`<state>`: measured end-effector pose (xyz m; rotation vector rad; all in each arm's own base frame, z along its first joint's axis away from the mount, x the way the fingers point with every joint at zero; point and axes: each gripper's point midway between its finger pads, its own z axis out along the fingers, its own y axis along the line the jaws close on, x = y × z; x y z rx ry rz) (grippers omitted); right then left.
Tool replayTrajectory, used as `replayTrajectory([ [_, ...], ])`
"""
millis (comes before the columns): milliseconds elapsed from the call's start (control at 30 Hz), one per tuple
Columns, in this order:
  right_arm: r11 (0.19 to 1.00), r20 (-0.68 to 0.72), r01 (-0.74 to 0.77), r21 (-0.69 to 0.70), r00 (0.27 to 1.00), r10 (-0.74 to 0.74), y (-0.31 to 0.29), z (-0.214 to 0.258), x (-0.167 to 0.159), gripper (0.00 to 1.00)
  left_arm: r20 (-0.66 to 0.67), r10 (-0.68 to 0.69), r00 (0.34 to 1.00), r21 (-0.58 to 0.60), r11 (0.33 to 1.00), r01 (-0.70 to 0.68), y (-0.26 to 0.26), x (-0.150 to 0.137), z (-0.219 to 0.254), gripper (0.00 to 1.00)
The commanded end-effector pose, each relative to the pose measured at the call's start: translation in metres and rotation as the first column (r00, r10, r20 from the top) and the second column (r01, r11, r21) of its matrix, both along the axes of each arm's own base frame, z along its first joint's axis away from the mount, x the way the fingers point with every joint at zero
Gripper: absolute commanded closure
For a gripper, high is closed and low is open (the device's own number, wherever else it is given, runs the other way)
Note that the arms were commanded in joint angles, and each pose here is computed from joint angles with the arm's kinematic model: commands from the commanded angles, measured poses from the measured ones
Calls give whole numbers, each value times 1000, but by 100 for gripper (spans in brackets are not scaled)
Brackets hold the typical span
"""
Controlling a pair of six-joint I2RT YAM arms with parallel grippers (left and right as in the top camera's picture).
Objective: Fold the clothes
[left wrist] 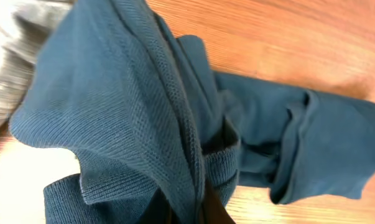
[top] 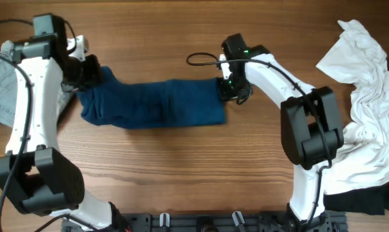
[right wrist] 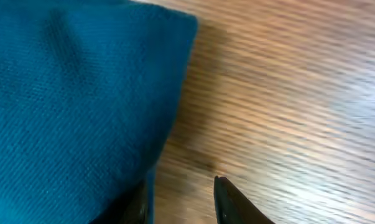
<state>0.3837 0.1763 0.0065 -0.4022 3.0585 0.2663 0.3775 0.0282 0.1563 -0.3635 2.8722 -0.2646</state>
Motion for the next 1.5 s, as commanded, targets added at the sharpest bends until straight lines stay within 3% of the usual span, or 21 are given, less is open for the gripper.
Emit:
replayTrajectory([
  [0,1000,-29,-6,0,1000,6,12,-12,-9,65,39,4,999,-46,999,-2,-28,3,20,95],
  [67,1000,-34,13,0,999,-13,16,-12,-11,65,38,-27,999,-105,994,31,-56,3,22,96],
  [167,1000,-38,9,-2,999,-10,18,-12,-13,65,24,-23,999,-126,992,25,-81,2,22,96],
  [333,1000,-44,-4,-1,999,4,38,-12,-24,65,64,-145,987,-119,981,152,-135,3,22,96],
  [533,1000,-55,-18,-5,998,17,54,-12,-36,64,55,-117,992,-110,986,122,-152,5,16,96],
  [867,1000,-64,-18,8,998,18,57,-12,-38,64,6,-212,977,-106,972,212,-193,4,-16,96],
  [1000,1000,-68,-17,9,997,18,57,-11,-39,64,48,-246,968,-109,962,250,-210,9,-15,95],
  [1133,999,4,45,-11,999,-45,40,21,-13,64,50,-247,968,-110,962,251,-210,9,-15,95],
  [1267,978,141,197,69,969,-205,-6,89,28,64,44,-224,974,-118,967,228,-211,9,-15,94],
  [1433,957,159,278,77,945,-287,-52,110,35,64,43,-239,970,-119,963,242,-218,6,-16,93],
  [1467,955,155,287,75,943,-295,-55,109,35,64,40,-236,971,-125,963,239,-224,5,-17,89],
])
